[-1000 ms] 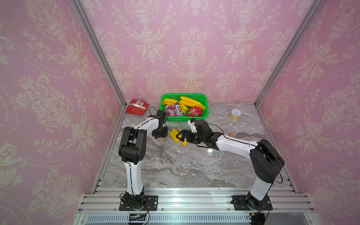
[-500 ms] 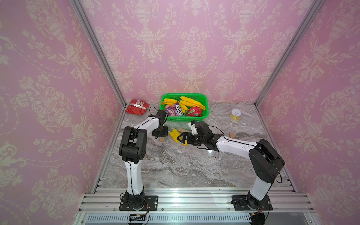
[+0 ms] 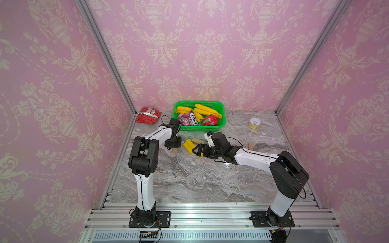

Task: Assemble the letter k with building blocks
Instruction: Place the building block at the center of the board.

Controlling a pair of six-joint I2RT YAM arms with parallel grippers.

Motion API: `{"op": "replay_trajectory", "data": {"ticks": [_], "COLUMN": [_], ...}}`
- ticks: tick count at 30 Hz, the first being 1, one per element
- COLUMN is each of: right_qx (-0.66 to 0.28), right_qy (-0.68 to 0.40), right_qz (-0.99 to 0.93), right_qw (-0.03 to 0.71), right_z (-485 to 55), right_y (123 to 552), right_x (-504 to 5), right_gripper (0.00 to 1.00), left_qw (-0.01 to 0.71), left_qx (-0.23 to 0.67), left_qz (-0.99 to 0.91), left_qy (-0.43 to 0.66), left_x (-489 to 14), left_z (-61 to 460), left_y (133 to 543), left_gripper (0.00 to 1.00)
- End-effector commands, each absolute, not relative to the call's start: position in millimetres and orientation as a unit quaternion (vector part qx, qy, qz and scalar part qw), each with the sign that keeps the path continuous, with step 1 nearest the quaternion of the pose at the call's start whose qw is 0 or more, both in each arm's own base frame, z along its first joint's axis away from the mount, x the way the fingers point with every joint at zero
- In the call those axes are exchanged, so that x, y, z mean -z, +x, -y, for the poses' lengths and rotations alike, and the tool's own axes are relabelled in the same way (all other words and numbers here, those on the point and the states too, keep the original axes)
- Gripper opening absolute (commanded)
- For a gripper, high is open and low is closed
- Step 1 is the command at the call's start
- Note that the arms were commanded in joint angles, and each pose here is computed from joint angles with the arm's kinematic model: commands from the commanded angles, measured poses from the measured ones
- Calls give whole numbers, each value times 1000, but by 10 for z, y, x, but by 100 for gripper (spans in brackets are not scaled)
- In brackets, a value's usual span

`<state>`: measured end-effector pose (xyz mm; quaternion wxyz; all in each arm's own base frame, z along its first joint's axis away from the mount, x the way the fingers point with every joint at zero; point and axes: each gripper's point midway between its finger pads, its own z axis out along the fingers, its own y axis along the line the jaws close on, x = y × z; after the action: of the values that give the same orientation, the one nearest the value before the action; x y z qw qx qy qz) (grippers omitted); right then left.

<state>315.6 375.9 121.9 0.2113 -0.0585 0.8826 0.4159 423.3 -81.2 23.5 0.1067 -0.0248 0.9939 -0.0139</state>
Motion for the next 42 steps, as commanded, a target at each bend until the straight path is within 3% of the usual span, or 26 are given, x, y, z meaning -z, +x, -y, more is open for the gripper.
{"op": "replay_trajectory", "data": {"ticks": [1, 7, 19, 31, 42], "right_qx": [-423, -422, -425, -427, -406], "right_qy": [-55, -55, -58, -63, -66], "right_qz": [-878, -879, -877, -875, -874], "right_qw": [216, 218, 215, 218, 260], "right_z": [-3725, -3715, -3735, -3727, -3496], "right_y": [3134, 3132, 3135, 3103, 2860], "right_x": [-1278, -1276, -1279, -1409, -1705], "right_gripper": [100, 100, 100, 100, 100], "left_qw": [105, 103, 106, 131, 161], "left_qx": [16, 20, 21, 17, 93], "left_qz": [-994, -994, -994, -991, -982], "left_qy": [-25, -24, -21, -24, -44], "left_x": [-272, -252, -325, -615, -1031], "left_z": [786, 802, 810, 775, 991], "left_y": [4238, 4244, 4279, 4253, 3949], "left_gripper": [28, 30, 46, 49, 49]}}
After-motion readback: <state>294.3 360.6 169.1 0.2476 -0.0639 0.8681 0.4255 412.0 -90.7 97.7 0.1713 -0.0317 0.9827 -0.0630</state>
